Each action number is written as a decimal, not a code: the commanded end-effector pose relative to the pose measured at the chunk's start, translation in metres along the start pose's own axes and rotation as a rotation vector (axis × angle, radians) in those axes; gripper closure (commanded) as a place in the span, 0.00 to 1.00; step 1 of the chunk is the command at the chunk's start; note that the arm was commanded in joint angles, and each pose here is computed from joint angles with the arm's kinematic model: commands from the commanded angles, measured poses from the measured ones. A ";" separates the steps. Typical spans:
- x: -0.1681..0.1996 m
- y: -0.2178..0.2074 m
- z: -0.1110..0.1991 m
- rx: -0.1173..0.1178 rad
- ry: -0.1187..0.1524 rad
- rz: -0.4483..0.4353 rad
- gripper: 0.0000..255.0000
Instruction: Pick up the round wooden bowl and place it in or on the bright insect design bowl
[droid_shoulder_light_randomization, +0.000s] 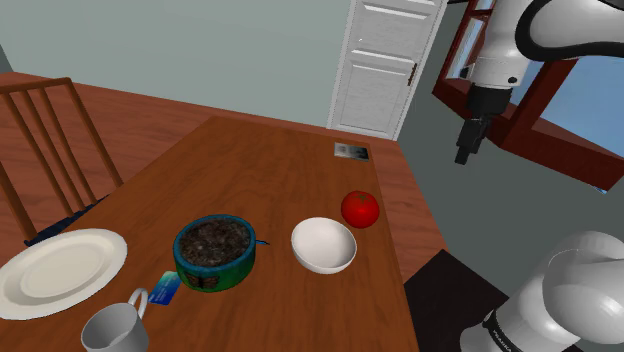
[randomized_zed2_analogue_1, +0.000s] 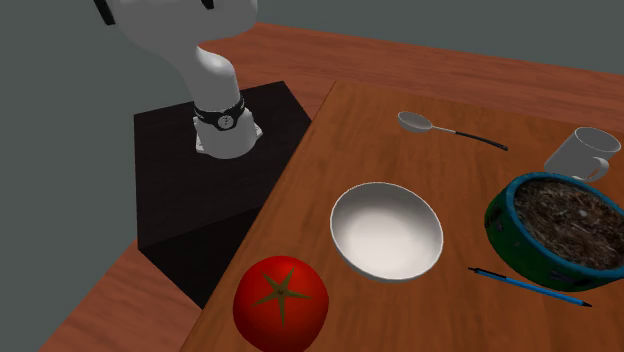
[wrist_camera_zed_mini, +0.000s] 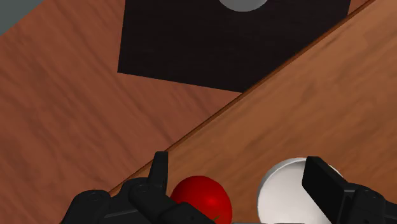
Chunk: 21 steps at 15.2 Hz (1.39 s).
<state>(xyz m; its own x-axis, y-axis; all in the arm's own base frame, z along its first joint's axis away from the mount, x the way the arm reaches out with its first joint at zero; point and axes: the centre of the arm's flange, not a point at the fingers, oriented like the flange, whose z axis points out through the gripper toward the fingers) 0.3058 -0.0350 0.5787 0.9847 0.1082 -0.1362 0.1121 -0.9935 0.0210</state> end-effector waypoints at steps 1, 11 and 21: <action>0.000 0.000 0.000 0.000 0.000 0.000 0.00; 0.082 -0.038 0.093 0.042 0.005 0.024 0.00; 0.166 -0.077 0.184 0.084 0.009 0.047 0.00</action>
<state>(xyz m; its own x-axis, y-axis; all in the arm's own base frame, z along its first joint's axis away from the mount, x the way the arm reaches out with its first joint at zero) 0.4276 0.0500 0.3876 0.9895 0.0639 -0.1296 0.0574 -0.9970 -0.0527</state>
